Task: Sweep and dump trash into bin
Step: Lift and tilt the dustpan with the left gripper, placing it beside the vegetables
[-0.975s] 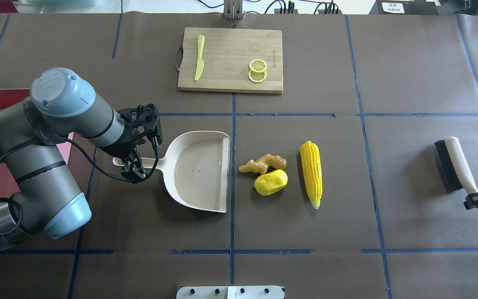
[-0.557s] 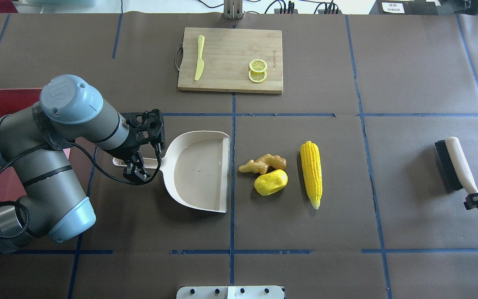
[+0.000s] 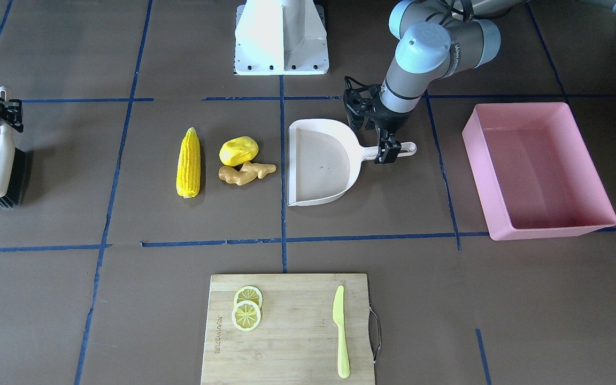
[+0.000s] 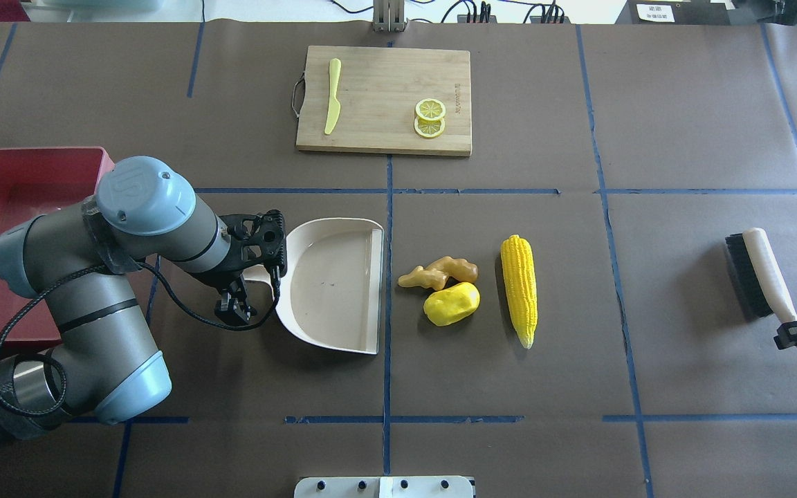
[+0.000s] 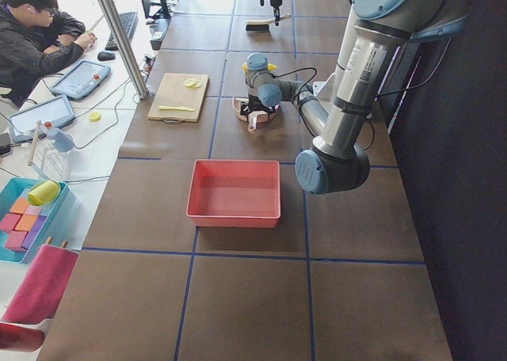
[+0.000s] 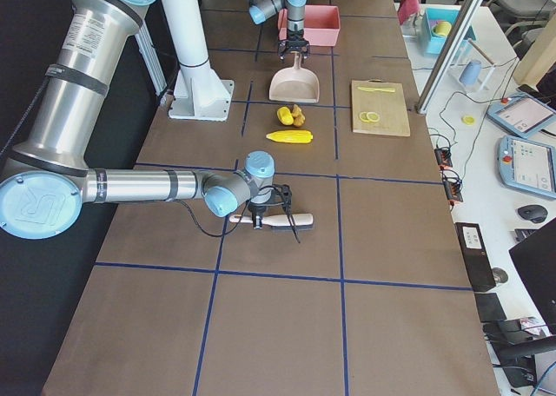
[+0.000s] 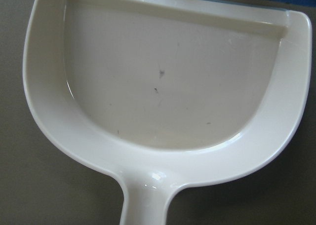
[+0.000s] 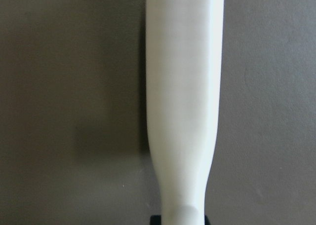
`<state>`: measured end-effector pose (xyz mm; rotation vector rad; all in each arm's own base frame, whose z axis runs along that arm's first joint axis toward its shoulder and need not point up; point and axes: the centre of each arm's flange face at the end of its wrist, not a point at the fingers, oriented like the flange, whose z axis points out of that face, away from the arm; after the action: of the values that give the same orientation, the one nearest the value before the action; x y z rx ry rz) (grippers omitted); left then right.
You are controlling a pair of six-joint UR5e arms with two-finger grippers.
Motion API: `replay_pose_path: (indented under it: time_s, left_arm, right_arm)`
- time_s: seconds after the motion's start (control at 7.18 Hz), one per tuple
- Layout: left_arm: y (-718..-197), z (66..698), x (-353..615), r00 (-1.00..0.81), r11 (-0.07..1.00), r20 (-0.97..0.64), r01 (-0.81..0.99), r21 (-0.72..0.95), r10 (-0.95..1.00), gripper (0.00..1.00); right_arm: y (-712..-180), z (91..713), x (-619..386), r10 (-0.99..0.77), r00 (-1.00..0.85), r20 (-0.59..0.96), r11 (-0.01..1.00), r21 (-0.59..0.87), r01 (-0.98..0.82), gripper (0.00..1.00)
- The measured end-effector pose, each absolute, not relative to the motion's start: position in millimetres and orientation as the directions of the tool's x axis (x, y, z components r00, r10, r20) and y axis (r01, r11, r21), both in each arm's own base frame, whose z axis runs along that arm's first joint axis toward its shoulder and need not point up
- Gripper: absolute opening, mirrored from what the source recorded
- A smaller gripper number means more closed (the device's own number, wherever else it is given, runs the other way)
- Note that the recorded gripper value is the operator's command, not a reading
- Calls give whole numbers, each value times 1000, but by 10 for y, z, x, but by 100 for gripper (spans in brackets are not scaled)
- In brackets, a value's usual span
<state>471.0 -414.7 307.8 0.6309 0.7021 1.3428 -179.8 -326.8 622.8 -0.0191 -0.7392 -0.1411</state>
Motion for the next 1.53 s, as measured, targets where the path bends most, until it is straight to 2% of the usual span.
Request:
replay_pose_path:
  time_s: [0.28,0.7,0.84,1.25,1.53]
  left_arm:
    - [-4228,3261,4845,89,122,-84,-634,764,992,97]
    - [-4310,3399,4978,93,125,-86,-622,773,992,88]
    - [-4314,3386,4986,93,125,-86,-619,775,992,82]
    - [-4317,3347,4989,93,122,-83,-616,778,992,25]
    - [-4315,3341,4981,89,115,-75,-617,778,993,14]
  right_arm:
    - [-3266,6223,-1796,-122,730,673,990,33,135,5]
    - [-3261,6226,-1785,-120,730,672,991,32,134,5]
    - [-3261,6221,-1784,-120,730,673,991,33,133,5]
    - [-3257,6218,-1782,-120,730,673,991,33,133,5]
    - [-3254,6221,-1779,-119,730,673,991,31,133,5]
